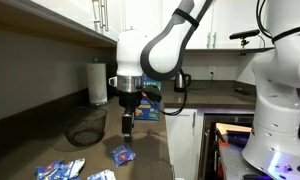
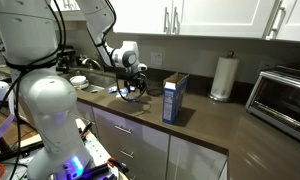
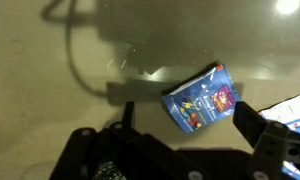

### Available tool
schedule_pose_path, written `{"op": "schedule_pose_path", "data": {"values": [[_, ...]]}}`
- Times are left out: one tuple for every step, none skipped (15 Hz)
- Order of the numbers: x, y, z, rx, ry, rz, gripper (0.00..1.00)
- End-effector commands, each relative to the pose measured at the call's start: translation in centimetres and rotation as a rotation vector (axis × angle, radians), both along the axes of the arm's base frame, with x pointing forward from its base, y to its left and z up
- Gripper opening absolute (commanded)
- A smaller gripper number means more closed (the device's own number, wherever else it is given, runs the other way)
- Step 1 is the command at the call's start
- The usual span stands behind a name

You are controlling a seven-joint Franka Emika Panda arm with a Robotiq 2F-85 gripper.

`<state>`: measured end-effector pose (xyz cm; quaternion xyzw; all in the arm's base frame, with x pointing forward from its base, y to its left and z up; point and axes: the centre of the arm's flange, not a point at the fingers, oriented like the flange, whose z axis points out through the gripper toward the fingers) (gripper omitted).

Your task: Put the pack that closest to the box into the box

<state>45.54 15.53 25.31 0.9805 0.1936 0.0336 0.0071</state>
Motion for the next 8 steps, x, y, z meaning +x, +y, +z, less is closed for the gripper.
{"op": "schedule_pose_path", "data": {"values": [[1.9,1.2,-1.6,0.006,0.007,0.047,1.0],[2.1,1.4,-1.8,0.005,0.012,0.053,1.0],[2.7,1.7,-2.2,0.006,0.021,0.059,1.0],[3.0,1.8,-2.4,0.008,0.025,0.063,1.0],[3.4,2.0,-2.7,0.011,0.032,0.065,1.0],[3.8,2.0,-2.9,0.016,0.039,0.07,1.0],[4.0,2.1,-3.1,0.022,0.049,0.07,0.89],[4.3,2.1,-3.3,0.022,0.053,0.072,0.79]]}}
